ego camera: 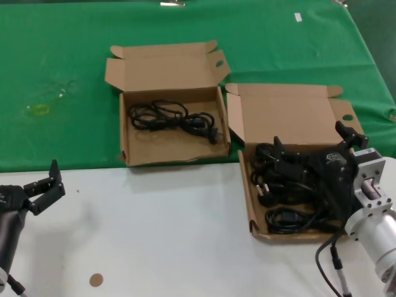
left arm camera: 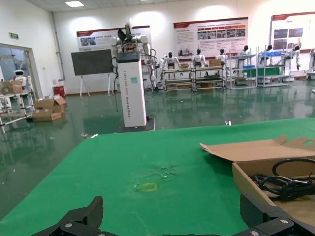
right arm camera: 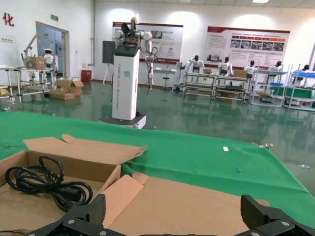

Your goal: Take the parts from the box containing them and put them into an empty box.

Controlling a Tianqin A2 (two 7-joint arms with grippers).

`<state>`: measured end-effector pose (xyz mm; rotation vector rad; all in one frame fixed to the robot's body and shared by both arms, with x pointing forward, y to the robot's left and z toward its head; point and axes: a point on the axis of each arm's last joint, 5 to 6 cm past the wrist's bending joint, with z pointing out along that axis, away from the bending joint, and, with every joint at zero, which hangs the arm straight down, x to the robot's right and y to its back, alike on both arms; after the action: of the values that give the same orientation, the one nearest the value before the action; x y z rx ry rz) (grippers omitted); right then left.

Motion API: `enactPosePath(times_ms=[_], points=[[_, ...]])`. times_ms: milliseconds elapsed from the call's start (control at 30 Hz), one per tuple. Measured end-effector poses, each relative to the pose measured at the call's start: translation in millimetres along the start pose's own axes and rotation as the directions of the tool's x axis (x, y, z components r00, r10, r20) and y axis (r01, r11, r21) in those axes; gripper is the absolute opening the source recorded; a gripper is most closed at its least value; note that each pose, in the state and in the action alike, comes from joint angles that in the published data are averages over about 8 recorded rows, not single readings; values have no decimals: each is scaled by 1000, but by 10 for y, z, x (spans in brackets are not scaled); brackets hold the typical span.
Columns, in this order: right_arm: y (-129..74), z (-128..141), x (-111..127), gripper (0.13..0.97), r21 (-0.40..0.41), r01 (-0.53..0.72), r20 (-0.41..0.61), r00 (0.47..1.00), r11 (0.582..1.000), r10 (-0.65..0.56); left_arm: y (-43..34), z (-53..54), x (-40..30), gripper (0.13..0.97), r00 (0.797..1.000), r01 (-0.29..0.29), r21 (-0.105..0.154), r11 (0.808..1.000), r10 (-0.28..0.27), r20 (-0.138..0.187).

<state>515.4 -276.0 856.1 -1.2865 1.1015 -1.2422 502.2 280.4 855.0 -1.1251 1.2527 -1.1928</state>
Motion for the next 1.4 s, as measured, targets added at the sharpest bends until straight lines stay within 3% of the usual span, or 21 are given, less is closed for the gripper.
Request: enactPosePath(times_ms=[1400], points=[[0,0,0,966,0,0,0,1000,1000,0,0,0,0,966,1000,0,0,1000,0,0]])
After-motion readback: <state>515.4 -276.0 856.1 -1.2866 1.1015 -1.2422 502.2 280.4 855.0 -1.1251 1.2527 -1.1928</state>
